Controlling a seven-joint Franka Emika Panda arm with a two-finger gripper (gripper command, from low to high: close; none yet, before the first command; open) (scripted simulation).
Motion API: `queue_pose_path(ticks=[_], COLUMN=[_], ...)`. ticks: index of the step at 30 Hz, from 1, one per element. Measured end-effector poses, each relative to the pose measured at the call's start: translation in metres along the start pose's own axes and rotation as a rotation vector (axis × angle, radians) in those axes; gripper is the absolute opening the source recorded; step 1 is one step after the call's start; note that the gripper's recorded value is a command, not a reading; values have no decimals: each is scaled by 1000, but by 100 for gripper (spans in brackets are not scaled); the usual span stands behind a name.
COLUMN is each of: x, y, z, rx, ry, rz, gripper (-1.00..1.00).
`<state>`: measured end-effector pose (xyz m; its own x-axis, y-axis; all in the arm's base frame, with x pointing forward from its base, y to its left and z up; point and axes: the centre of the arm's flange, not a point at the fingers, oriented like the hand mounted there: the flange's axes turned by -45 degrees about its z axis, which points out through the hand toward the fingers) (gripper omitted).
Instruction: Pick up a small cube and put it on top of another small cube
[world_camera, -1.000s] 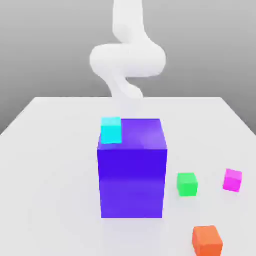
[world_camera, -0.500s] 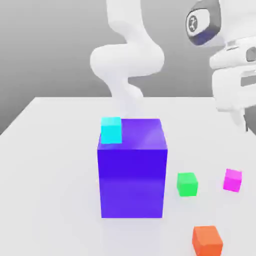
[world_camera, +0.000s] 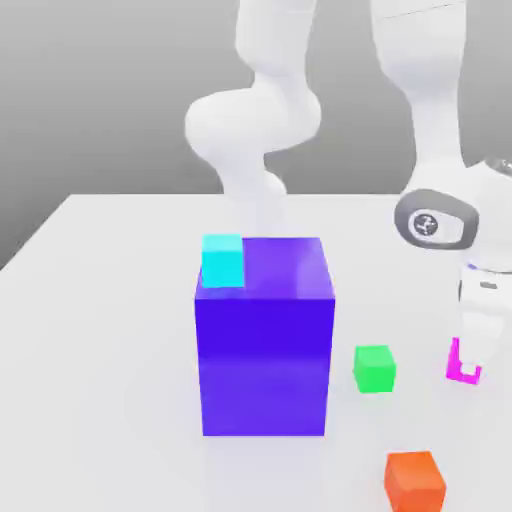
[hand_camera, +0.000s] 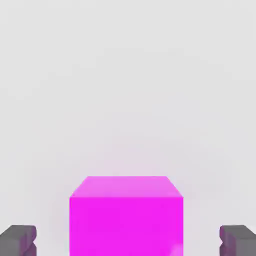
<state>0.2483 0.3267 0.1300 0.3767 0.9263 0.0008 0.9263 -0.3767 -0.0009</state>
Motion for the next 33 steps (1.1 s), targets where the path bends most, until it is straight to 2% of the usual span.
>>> queue_pose_path(ticks=[6, 12, 23, 31, 32, 33], x=[0, -1, -117, -128, -128, -129], y=[0, 1, 71, 76, 76, 77], z=[0, -56, -111, -56, -50, -50], rx=[-1, -1, -1, -2, -1, -1], ry=[0, -1, -2, -3, -2, -2], rz=[0, 0, -1, 2, 4, 8], gripper=[-100, -100, -100, -100, 100, 100])
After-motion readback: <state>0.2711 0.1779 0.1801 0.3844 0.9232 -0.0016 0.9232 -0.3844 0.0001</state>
